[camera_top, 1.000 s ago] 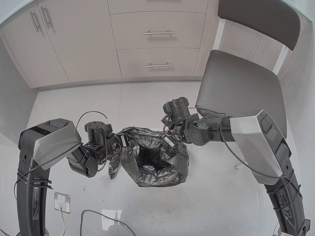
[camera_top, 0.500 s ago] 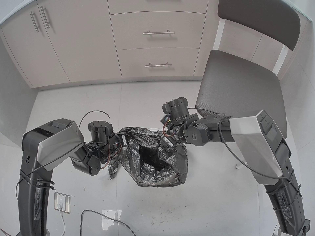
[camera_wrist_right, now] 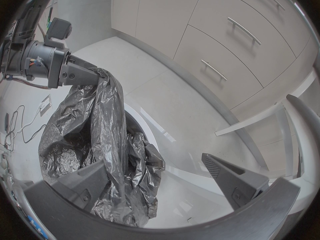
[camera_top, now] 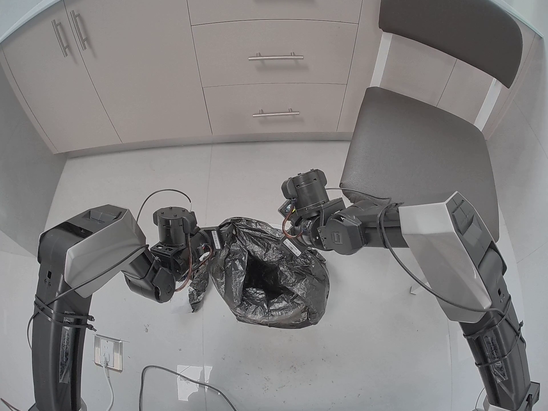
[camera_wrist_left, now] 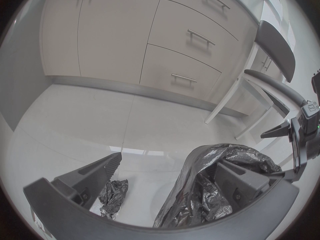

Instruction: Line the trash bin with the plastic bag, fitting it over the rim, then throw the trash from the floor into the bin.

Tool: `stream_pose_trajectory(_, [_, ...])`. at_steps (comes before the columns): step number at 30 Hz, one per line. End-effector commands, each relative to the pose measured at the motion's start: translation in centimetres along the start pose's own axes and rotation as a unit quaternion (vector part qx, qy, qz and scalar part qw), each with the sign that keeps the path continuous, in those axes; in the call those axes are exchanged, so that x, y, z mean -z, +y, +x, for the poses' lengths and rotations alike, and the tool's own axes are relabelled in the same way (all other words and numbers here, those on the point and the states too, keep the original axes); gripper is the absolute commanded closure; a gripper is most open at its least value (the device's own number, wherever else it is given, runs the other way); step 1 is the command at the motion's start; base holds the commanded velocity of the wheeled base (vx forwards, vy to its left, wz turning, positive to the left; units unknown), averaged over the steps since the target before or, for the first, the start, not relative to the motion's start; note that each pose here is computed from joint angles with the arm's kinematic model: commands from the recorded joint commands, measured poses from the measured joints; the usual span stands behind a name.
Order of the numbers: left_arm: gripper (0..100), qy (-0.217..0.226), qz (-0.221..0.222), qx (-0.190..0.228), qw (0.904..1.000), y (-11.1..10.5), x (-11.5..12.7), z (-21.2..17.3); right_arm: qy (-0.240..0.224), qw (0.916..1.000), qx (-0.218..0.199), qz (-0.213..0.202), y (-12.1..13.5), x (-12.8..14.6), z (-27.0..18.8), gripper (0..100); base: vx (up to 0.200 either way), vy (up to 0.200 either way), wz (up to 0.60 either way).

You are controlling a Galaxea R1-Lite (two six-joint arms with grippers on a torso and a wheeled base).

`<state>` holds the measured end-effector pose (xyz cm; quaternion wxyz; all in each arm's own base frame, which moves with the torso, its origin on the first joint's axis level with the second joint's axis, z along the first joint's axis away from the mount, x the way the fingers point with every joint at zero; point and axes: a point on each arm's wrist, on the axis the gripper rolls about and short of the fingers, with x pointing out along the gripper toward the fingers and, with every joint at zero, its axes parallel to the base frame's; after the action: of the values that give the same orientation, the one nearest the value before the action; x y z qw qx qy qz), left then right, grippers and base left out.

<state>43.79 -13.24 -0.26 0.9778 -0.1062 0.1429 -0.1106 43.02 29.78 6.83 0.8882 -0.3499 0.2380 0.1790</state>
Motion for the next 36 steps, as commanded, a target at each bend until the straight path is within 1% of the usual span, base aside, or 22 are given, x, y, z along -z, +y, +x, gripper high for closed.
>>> stream_pose_trajectory(1, [0,-0.011,-0.002,0.001,0.9999,0.0,-0.5,0.4,-0.002,1.0000,0.001,0.000,-0.1,-0.1,-0.1,0,0.000,0.000,0.00])
stream_pose_trajectory(3, [0,-0.016,-0.003,0.001,0.9999,0.1,-0.7,0.6,-0.002,1.0000,0.001,0.001,-0.1,-0.1,-0.1,0,0.000,0.000,0.00])
stream_pose_trajectory(12, [0,-0.011,-0.004,0.000,0.9999,-0.1,-0.8,1.0,-0.008,0.9998,0.014,0.014,-1.1,0.0,0.1,0,0.000,0.000,0.00])
stream_pose_trajectory(16, [0,-0.008,-0.004,-0.008,0.9999,-0.6,-0.7,0.5,-0.014,0.9997,0.013,0.015,-0.6,-0.8,-0.7,0,0.000,0.000,0.00])
stream_pose_trajectory(19, [0,0.002,-0.010,-0.006,0.9999,-1.0,-0.6,-0.3,-0.014,0.9995,0.011,0.027,-0.4,-1.1,-1.3,0,0.000,0.000,0.00])
stream_pose_trajectory(23, [0,0.006,-0.022,-0.001,0.9997,-1.5,-0.6,-0.9,-0.005,0.9994,0.015,0.031,-1.2,-0.5,-0.8,0,0.000,0.000,0.00])
stream_pose_trajectory(32, [0,0.012,-0.020,0.004,0.9997,-2.1,-0.3,-1.3,-0.006,0.9992,0.020,0.035,-1.3,-0.2,-0.2,0,0.000,0.000,0.00])
stream_pose_trajectory(36, [0,0.014,-0.019,0.012,0.9997,-2.7,-0.5,-2.0,-0.001,0.9990,0.023,0.037,-1.7,0.2,0.2,0,0.000,0.000,0.00])
